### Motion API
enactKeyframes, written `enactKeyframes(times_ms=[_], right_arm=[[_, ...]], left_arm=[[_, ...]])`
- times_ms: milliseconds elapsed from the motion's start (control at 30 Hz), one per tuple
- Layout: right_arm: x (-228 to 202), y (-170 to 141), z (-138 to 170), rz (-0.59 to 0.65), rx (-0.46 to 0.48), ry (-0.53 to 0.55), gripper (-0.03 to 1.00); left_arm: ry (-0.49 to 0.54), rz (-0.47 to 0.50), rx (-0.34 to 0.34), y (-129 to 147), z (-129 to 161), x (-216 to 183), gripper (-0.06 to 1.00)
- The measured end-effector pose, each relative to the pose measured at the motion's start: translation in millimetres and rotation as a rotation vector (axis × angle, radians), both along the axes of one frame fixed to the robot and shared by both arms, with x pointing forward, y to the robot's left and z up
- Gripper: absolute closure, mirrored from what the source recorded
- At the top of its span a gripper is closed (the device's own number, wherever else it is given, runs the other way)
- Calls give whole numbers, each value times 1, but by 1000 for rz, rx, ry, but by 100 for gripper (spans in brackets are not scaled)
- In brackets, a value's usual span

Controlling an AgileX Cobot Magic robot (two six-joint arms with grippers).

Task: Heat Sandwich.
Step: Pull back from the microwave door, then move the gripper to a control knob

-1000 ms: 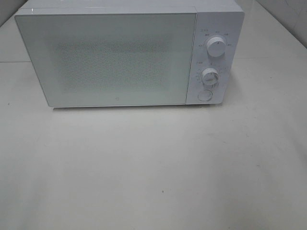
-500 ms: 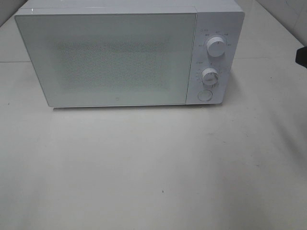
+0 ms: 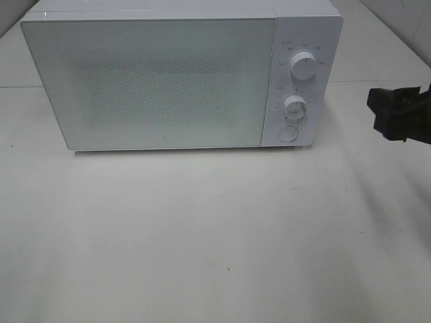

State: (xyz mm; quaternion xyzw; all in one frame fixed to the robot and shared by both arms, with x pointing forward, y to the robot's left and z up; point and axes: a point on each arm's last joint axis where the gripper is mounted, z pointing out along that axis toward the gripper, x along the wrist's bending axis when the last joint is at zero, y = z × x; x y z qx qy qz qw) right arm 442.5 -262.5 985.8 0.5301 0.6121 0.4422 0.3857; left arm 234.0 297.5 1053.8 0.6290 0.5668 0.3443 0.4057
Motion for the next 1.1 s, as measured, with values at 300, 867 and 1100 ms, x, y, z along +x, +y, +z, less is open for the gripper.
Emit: enactKeyframes(times_ms=[300,867,1100], right_arm=[[4,33,-16,-19,5,-93,20],[-1,68,-55,-106,-46,-99,20],[-3,73,-62,-87,-64,-80,20]], left_arm=[[0,0,0,0,0,0,-5],[0,0,0,0,0,0,-5],[0,0,0,0,0,0,-5]])
